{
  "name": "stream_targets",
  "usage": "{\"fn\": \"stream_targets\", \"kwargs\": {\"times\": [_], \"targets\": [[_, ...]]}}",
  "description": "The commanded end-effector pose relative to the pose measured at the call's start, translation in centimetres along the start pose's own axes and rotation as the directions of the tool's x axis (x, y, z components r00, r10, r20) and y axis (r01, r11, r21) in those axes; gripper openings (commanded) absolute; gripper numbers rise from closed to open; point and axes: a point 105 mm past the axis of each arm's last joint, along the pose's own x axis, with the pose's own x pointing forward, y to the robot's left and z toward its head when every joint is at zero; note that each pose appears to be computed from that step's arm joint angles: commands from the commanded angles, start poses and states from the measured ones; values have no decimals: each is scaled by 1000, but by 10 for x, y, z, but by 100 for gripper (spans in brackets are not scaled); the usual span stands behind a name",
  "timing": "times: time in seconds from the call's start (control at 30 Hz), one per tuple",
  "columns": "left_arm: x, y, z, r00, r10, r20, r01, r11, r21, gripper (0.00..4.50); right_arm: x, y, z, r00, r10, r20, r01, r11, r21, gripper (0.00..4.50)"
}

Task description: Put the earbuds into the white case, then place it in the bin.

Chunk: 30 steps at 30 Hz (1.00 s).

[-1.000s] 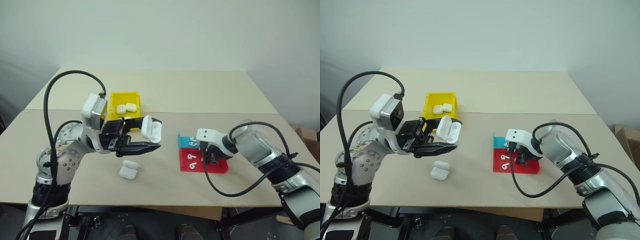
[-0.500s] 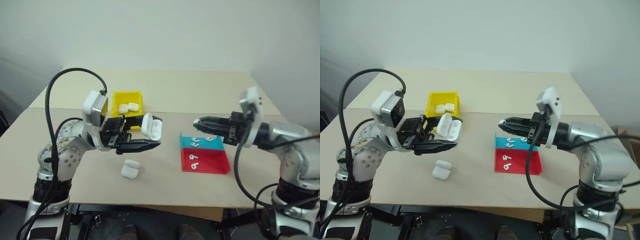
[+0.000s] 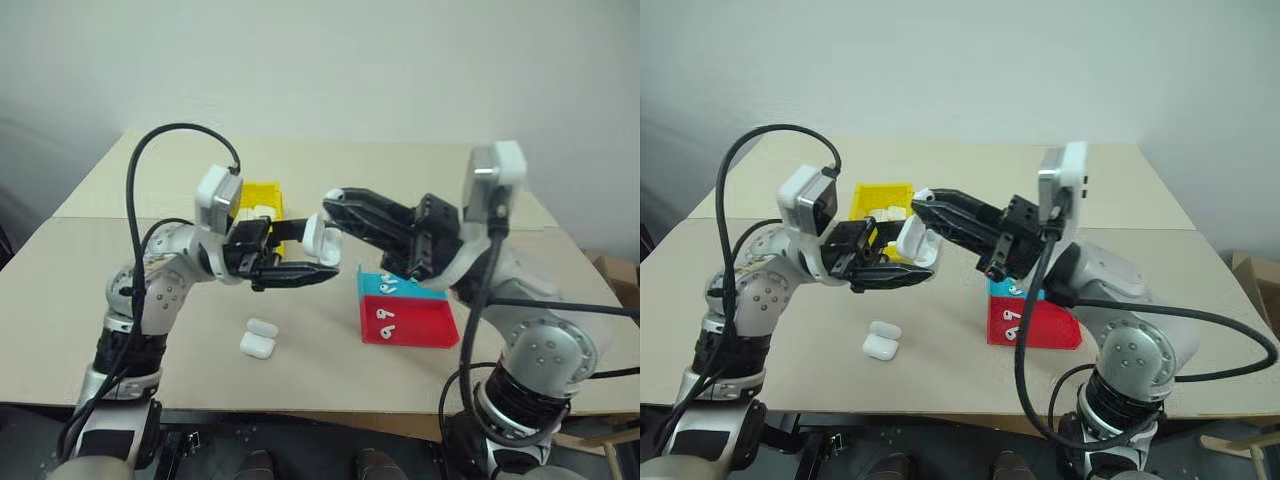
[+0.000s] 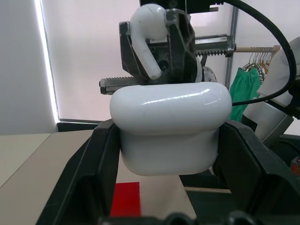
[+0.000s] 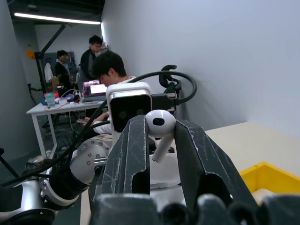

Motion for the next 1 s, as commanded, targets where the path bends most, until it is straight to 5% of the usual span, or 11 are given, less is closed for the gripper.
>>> {"fn": "stream_targets", "kwargs": {"times": [0.03,1.0], "targets": [[3,-1,10,1000,-28,4,27,998,55,282,-2,3,4,1000,5,8,-4,998,-57,61],[0,-3,12,1000,-25,7,24,996,84,282,-9,-10,-21,985,-17,-173,-22,974,-224,61]]}}
